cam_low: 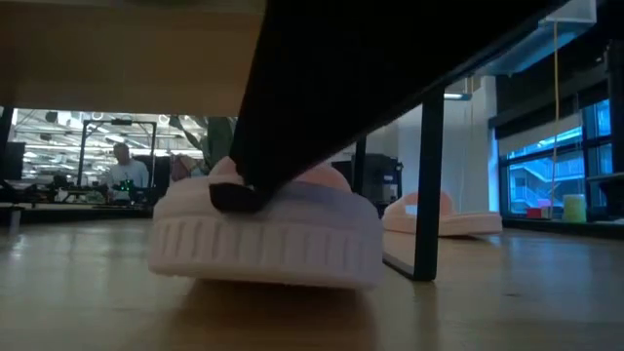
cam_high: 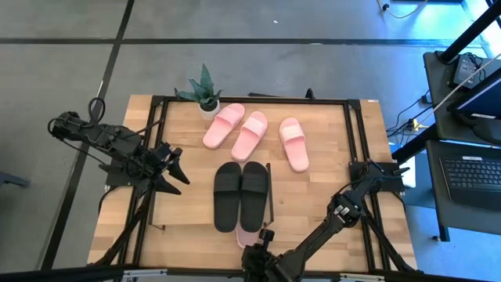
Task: Pick and place slides into the shelf
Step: Put the pink slide under the shelf
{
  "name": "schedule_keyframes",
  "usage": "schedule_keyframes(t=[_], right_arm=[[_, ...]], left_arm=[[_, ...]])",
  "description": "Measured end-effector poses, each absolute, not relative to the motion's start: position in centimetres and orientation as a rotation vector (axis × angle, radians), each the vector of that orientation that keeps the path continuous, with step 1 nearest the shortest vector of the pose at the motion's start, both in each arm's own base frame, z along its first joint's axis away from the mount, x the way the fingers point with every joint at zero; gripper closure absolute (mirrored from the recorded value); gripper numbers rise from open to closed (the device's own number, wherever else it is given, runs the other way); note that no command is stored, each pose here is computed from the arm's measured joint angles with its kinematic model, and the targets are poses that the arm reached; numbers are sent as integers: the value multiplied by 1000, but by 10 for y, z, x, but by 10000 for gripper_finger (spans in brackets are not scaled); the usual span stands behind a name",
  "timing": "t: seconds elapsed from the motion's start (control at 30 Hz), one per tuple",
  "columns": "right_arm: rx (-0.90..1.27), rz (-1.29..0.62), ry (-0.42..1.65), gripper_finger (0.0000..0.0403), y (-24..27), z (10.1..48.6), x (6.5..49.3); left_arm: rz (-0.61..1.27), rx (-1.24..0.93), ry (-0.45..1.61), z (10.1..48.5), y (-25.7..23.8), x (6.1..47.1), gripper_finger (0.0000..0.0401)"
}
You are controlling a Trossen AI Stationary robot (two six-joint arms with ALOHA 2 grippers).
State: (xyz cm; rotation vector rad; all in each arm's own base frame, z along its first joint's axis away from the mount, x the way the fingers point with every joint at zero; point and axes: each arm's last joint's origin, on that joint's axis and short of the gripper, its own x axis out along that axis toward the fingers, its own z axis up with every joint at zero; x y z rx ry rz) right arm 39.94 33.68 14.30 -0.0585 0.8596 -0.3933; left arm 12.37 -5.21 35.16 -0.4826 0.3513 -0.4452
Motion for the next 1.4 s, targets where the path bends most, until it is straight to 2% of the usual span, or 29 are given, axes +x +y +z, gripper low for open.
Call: schedule_keyframes(t=[0.47,1.0,1.4], right_arm=[[-41,-396,834,376,338,143,402],[-13,-351,885,281,339,142,402],[-77,-319,904,274,337,142,404]], left_arm=[[-445,-484,352,352,-52,124,201],[-445,-485,352,352,-52,124,201],[-445,-484,352,352,-52,124,201]])
